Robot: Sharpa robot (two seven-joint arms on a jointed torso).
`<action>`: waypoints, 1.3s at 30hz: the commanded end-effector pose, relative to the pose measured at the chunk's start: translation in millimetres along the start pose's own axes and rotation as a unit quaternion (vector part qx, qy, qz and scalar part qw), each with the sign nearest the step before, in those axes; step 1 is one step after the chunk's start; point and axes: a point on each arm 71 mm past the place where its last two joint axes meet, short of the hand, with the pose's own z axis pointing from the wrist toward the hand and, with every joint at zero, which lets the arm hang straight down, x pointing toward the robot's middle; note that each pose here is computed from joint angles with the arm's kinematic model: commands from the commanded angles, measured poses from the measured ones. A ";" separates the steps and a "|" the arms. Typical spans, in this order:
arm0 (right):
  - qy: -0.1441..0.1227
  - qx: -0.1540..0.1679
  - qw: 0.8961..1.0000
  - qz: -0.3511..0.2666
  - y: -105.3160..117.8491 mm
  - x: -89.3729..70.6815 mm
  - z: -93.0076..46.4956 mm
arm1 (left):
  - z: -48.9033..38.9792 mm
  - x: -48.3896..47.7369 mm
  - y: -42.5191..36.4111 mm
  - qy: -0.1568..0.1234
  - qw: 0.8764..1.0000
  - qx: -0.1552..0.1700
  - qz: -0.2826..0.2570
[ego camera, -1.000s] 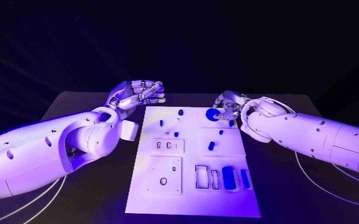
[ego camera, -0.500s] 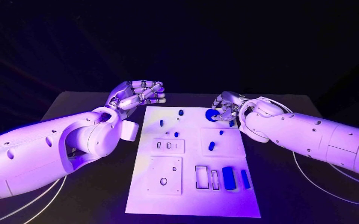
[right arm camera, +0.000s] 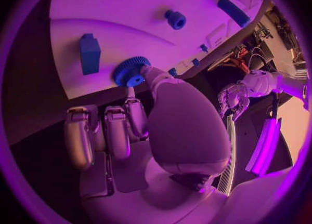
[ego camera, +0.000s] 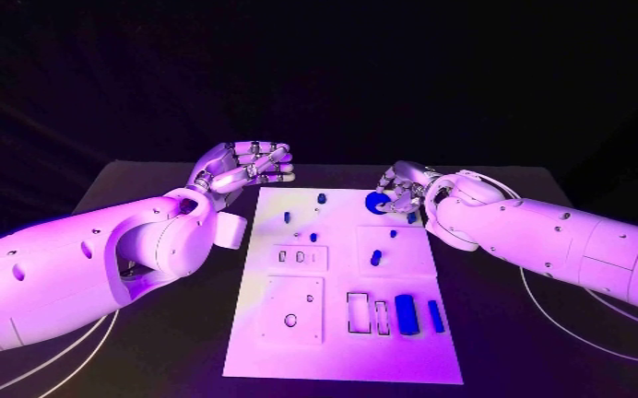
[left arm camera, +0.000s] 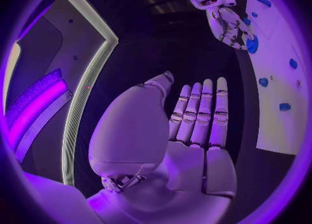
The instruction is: Assemble the parts on the task board
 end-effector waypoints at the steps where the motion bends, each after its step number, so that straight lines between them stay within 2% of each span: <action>1: 0.010 0.000 1.000 -0.006 -1.0 6.6 -2.2 | 0.4 2.0 -1.2 0.008 1.000 0.003 -0.005; 9: -0.031 -0.036 0.999 -0.006 17.3 3.9 -9.1 | 0.4 2.0 -1.1 0.008 1.000 0.002 -0.005; 12: -0.052 -0.061 0.997 -0.013 32.3 2.1 -13.9 | 0.3 2.0 -1.1 0.008 1.000 0.002 -0.005; 18: -0.075 -0.109 0.991 -0.032 65.8 2.6 -20.9 | 0.5 2.0 -1.0 0.008 1.000 0.002 -0.005; 27: -0.070 -0.153 0.985 -0.047 109.5 16.9 -18.9 | 1.1 3.4 -0.7 0.009 1.000 0.002 -0.006; 39: -0.055 -0.150 0.986 -0.055 124.5 37.1 -6.8 | 1.8 4.7 -0.5 0.011 1.000 0.002 -0.006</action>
